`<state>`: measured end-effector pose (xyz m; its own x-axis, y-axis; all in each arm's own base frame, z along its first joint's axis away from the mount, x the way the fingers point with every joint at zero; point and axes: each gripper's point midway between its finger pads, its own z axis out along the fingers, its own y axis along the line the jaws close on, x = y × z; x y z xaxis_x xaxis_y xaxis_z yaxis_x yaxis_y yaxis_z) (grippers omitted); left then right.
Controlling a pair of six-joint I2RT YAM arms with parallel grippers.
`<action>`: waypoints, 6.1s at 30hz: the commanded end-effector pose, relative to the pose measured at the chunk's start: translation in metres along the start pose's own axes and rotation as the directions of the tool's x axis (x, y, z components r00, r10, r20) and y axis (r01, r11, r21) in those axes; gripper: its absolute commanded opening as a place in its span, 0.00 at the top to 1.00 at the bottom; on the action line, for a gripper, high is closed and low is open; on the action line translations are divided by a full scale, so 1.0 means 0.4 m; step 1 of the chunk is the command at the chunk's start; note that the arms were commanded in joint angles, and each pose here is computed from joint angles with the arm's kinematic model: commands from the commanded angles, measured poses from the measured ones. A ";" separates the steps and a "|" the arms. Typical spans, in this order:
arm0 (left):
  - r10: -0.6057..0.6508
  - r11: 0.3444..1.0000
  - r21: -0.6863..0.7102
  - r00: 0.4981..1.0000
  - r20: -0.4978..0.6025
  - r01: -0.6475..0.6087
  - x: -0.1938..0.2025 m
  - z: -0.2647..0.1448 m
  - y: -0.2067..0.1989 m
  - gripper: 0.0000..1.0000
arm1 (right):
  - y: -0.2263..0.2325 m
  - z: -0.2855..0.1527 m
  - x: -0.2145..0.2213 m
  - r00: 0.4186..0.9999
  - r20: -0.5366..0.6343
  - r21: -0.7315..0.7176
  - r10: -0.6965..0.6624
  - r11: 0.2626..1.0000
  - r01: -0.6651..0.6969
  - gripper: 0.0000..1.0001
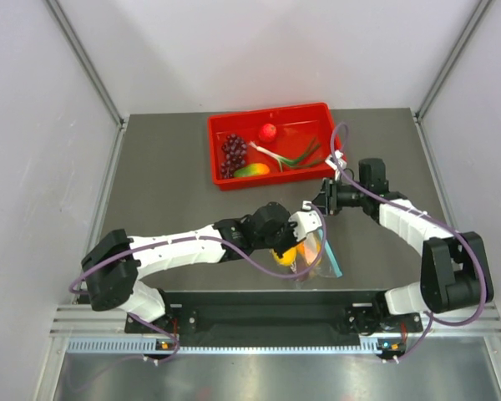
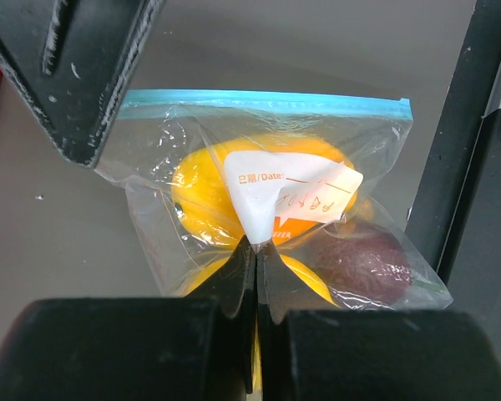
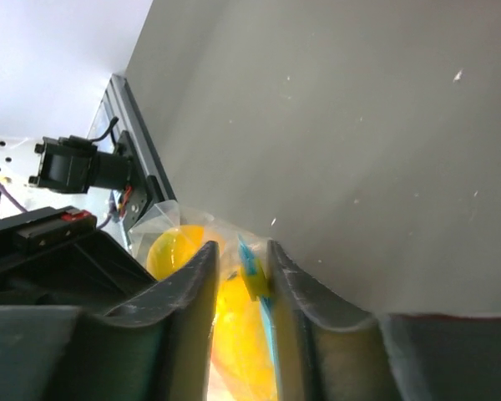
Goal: Open the zip-top bag and remove the fake food
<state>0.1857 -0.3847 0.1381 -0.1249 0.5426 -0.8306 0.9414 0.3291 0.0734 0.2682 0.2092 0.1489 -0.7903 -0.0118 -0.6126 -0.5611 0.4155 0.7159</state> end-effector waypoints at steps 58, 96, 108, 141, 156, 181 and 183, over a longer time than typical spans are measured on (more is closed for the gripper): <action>-0.440 0.884 0.269 0.874 0.205 0.382 -0.167 -0.035 0.063 0.16 | 0.241 -0.091 -0.014 0.993 0.045 -0.198 -0.106 0.974 0.113 1.00; -0.544 0.745 0.469 0.839 0.018 0.473 -0.148 0.000 -0.024 1.00 | 0.192 -0.154 0.016 0.960 0.085 0.115 -0.268 0.959 0.257 0.51; -0.548 0.737 0.479 0.836 0.013 0.476 -0.156 0.004 -0.022 1.00 | 0.200 -0.141 0.037 0.962 0.047 0.076 -0.268 0.961 0.264 0.57; -0.483 0.809 0.427 0.871 0.090 0.404 -0.204 -0.028 0.043 0.40 | 0.207 -0.125 0.043 0.967 0.029 0.051 -0.254 0.966 0.252 1.00; -0.506 0.762 0.495 0.861 0.052 0.418 -0.195 -0.021 0.015 1.00 | 0.190 -0.117 0.043 0.974 0.025 0.066 -0.226 0.972 0.224 1.00; -0.626 0.769 0.000 0.753 0.203 0.639 -0.026 -0.091 0.379 1.00 | 0.181 -0.131 0.090 0.977 -0.076 0.080 -0.200 0.975 0.206 1.00; -0.632 0.747 -0.088 0.745 0.213 0.659 0.007 -0.104 0.415 1.00 | 0.180 -0.137 0.095 0.978 -0.085 0.094 -0.192 0.975 0.200 1.00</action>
<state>0.2873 -0.3391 0.1712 -0.6830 0.0973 -0.7239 0.6704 0.4769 -0.5684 0.1944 0.1880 0.1767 -0.7073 -0.1435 -0.6922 -0.6505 0.5153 0.5579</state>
